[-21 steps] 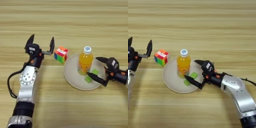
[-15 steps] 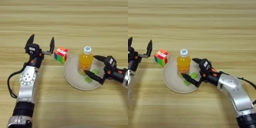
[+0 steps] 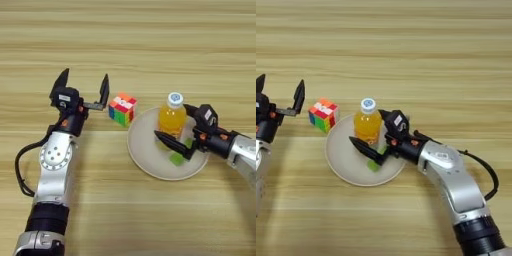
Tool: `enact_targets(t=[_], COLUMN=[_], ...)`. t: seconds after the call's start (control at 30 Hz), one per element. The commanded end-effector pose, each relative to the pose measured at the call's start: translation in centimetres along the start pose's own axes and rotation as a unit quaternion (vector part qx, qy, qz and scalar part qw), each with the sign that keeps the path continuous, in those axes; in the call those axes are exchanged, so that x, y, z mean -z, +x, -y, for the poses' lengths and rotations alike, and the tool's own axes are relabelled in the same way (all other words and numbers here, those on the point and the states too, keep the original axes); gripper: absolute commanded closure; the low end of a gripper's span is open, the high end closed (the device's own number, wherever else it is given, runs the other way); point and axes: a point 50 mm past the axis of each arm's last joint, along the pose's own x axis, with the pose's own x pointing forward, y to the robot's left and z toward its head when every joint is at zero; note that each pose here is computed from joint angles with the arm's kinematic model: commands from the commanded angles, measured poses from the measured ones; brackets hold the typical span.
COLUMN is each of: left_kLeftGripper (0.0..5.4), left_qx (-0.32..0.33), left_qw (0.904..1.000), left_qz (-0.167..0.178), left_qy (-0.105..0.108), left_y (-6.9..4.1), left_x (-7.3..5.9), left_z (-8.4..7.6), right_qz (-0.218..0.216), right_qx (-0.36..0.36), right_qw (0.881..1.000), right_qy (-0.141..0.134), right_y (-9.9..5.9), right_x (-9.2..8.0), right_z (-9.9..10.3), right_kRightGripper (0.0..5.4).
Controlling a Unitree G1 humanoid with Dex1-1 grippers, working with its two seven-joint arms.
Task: Move the objects on the table
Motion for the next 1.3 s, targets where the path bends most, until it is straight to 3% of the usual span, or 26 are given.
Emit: enact_targets(t=[0.03, 0.47, 0.8, 1.1, 1.3], left_kLeftGripper=[0.00, 0.00, 0.00, 0.00, 0.00], left_qx=[0.001, 0.002, 0.002, 0.007, 0.046], left_qw=[1.0000, 1.0000, 1.0000, 1.0000, 0.9989], left_qz=[0.005, 0.004, 0.005, 0.006, 0.012], left_qy=[0.000, 0.000, 0.000, -0.002, -0.004], left_y=[0.2, 0.2, 0.2, 0.3, 0.4], left_x=[-0.1, 0.0, 0.0, 0.0, -0.5], left_z=[0.3, 0.3, 0.3, 0.4, 1.0], right_qz=[-0.002, 0.006, 0.014, 0.042, 0.052], right_qx=[0.000, 0.008, 0.018, 0.029, 0.038], right_qw=[1.000, 1.000, 1.000, 0.999, 0.998], right_qy=[-0.001, -0.005, -0.003, -0.016, -0.027], right_y=[0.5, 0.7, 0.7, 0.4, 0.2], right_x=[-0.1, -0.6, -1.0, -3.2, -4.3], right_z=[0.1, 0.4, 0.8, 2.2, 3.2], right_kRightGripper=[0.79, 2.04, 2.06, 2.06, 2.06])
